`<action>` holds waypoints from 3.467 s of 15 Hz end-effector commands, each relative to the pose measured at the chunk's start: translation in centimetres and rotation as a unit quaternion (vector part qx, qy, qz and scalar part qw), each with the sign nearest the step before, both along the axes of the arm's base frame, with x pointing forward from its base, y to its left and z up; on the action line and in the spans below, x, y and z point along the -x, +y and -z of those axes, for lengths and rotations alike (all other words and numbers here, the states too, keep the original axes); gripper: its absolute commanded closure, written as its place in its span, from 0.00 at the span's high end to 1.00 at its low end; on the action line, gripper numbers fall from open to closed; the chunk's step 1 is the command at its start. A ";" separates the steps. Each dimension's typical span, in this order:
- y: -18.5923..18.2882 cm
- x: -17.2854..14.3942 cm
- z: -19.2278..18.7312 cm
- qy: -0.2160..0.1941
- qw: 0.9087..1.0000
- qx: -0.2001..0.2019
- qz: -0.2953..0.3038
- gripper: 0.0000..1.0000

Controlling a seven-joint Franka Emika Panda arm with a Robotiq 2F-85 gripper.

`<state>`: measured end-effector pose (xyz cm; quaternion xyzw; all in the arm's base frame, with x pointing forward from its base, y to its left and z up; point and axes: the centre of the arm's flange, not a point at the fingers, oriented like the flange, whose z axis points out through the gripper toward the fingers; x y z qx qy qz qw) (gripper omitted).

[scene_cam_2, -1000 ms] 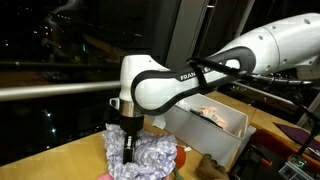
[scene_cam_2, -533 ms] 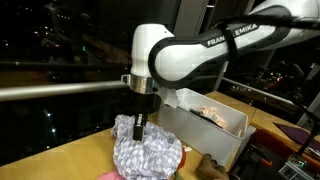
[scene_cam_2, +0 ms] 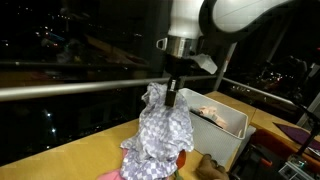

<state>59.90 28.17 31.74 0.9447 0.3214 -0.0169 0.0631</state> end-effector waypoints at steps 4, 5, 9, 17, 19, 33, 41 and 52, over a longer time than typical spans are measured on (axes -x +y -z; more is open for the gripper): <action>-8.9 6.2 -11.4 -0.052 0.996 0.028 0.068 0.00; -10.1 6.5 -13.4 -0.055 0.995 0.034 0.078 0.00; -15.5 8.2 -22.0 -0.064 0.989 0.062 0.120 0.00; -26.4 11.9 -40.8 -0.096 0.975 0.081 0.181 0.00; -28.7 11.6 -45.3 -0.102 0.977 0.069 0.175 0.00; -26.0 0.2 -25.3 -0.047 0.997 0.016 0.067 0.00; -29.2 -2.6 -13.5 0.002 1.000 -0.005 0.018 0.00; -23.9 -0.7 -10.7 0.037 0.999 -0.011 -0.027 0.61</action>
